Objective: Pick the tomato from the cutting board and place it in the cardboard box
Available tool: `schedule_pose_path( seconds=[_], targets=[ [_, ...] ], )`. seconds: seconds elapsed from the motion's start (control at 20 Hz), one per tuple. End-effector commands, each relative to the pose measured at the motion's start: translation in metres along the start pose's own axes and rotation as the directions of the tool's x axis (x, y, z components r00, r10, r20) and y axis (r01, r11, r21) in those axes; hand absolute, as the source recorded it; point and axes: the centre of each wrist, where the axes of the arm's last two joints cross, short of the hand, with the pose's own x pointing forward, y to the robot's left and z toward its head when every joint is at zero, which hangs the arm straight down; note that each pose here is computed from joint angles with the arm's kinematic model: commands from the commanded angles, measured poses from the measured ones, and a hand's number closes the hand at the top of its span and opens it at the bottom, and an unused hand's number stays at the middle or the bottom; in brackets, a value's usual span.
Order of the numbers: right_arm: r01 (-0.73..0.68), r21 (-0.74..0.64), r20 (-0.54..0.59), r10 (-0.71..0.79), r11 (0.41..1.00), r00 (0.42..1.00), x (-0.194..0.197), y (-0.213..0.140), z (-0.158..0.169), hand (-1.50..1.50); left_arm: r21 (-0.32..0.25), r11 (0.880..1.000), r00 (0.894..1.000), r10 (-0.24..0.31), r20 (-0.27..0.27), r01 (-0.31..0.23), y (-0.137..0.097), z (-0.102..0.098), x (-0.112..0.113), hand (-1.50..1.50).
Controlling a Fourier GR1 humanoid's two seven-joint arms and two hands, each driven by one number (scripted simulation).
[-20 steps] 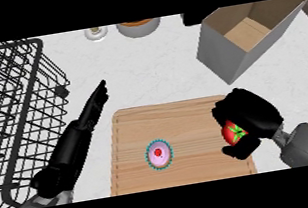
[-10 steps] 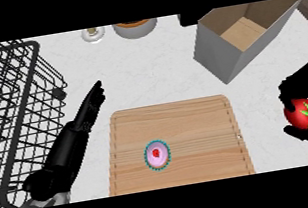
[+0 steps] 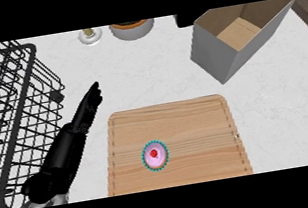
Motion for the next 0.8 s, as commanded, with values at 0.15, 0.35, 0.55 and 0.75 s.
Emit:
schedule_pose_path(
  seconds=[0.15, 0.35, 0.55, 0.75],
  targets=[
    [0.064, -0.111, -0.093, -0.074, 0.992, 0.993, -0.006, -0.072, 0.022, 1.5, 0.036, 0.998, 0.995, -0.057, -0.083, 0.06, 0.034, -0.01, -0.01, 0.0],
    [0.031, -0.145, -0.174, -0.057, 0.989, 0.983, -0.006, -0.088, 0.02, 1.5, -0.003, 0.998, 0.992, -0.065, -0.104, 0.065, 0.018, -0.015, -0.013, 0.0],
    [0.049, -0.174, -0.197, -0.084, 0.984, 0.977, -0.006, -0.08, 0.011, 1.5, -0.03, 0.998, 0.996, -0.057, -0.072, 0.055, 0.005, -0.031, -0.023, 0.0],
    [0.064, -0.173, -0.219, -0.102, 0.983, 0.97, -0.002, -0.087, -0.008, 1.5, -0.027, 0.998, 0.996, -0.063, -0.058, 0.062, 0.006, -0.026, -0.03, 0.0]
  ],
)
